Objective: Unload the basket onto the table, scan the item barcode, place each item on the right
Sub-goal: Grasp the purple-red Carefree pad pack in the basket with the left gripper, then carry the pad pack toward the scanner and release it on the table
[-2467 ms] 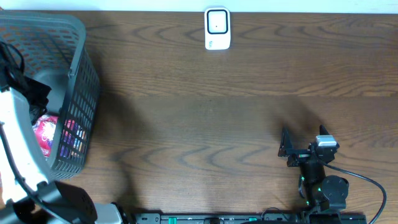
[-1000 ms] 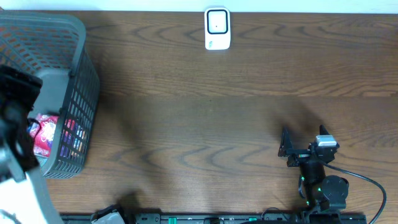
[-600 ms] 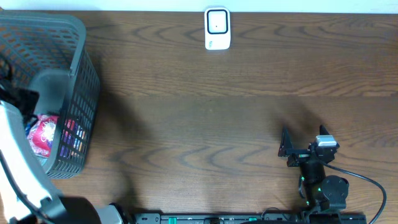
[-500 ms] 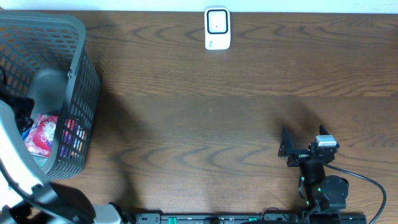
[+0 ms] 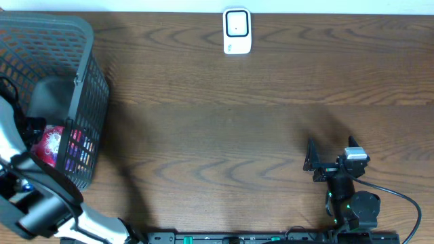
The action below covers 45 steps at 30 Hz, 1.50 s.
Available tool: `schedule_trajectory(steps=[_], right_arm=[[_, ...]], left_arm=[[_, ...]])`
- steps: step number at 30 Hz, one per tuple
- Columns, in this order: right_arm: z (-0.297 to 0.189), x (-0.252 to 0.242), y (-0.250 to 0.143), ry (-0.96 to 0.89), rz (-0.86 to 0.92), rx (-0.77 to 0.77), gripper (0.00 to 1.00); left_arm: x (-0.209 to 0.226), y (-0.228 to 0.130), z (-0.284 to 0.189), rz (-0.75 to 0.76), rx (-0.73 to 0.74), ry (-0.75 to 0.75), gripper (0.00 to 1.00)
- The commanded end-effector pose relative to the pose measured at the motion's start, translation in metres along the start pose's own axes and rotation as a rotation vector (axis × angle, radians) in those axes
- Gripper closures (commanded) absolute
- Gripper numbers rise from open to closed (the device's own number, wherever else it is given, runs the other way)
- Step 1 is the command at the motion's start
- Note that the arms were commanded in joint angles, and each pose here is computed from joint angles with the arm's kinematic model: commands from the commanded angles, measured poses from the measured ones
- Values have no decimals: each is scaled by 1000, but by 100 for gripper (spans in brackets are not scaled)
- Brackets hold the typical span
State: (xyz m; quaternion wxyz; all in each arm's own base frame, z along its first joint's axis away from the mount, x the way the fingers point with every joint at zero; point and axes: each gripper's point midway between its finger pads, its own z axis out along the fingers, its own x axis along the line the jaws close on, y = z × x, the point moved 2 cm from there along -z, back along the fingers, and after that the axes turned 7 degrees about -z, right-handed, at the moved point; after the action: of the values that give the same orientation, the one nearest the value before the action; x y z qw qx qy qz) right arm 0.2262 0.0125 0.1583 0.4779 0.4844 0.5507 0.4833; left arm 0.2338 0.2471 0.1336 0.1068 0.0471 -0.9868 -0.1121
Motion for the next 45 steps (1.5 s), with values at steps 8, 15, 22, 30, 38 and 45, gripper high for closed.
schedule_trajectory(steps=[8, 15, 22, 30, 38, 45], right_arm=[[0, 0, -1, -3, 13, 4, 1], [0, 0, -1, -3, 13, 4, 1], [0, 0, -1, -3, 13, 4, 1], [0, 0, -1, -3, 13, 4, 1], [0, 0, -1, -3, 13, 4, 1], [0, 0, -1, -3, 13, 4, 1]], left_arm=[[1, -4, 34, 53, 57, 91, 12], [-24, -32, 59, 205, 201, -41, 17], [-28, -36, 57, 234, 224, -78, 92], [-32, -19, 6, 204, 147, -208, 93], [-32, -9, -141, 168, -21, -756, 93], [14, -35, -266, 213, -263, -1139, 93]])
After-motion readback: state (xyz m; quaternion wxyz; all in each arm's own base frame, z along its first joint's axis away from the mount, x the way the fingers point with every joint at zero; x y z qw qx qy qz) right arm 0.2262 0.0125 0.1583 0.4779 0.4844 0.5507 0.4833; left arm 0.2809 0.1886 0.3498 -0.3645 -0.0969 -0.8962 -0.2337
